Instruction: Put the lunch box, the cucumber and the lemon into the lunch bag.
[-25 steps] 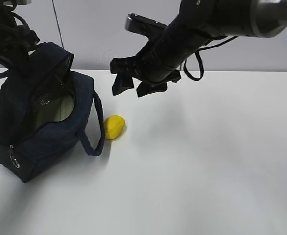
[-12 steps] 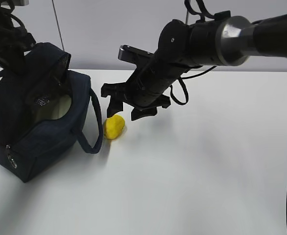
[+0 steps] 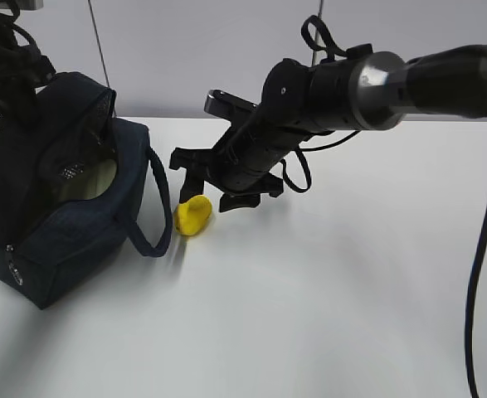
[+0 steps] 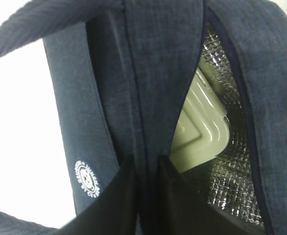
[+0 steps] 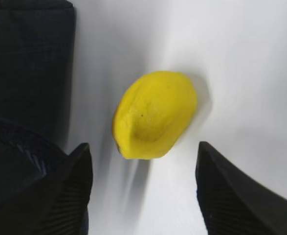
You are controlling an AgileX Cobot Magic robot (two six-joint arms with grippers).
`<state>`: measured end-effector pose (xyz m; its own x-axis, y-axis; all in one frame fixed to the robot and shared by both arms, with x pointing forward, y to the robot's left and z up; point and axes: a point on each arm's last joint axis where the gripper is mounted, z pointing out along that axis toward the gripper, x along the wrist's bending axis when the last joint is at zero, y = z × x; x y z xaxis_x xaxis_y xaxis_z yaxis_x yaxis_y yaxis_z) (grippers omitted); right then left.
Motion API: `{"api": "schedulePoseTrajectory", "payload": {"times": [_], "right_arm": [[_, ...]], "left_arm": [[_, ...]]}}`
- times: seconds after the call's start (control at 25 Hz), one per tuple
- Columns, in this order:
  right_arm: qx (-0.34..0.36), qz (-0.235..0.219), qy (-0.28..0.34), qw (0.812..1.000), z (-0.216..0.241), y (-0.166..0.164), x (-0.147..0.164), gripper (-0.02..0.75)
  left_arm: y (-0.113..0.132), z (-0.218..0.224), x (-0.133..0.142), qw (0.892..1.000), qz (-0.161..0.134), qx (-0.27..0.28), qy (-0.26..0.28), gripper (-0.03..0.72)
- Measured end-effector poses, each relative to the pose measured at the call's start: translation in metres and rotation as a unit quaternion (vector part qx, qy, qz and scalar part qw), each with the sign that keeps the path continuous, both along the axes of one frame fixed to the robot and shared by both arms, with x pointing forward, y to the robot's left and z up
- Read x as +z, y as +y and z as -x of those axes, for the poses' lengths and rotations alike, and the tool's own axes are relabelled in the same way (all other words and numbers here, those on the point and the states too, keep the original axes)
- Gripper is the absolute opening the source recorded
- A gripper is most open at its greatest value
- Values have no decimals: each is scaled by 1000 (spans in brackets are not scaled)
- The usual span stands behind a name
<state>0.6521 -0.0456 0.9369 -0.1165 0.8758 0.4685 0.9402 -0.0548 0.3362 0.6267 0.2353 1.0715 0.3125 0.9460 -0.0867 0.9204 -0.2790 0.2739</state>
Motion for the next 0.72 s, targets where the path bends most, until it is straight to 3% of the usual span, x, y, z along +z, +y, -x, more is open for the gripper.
{"api": "schedulePoseTrajectory", "payload": {"times": [0.72], "right_arm": [[-75,-54,7,996,-12,7,-31,494]], "left_arm": [[-1,0,0,1000,8,0,1,58]]}}
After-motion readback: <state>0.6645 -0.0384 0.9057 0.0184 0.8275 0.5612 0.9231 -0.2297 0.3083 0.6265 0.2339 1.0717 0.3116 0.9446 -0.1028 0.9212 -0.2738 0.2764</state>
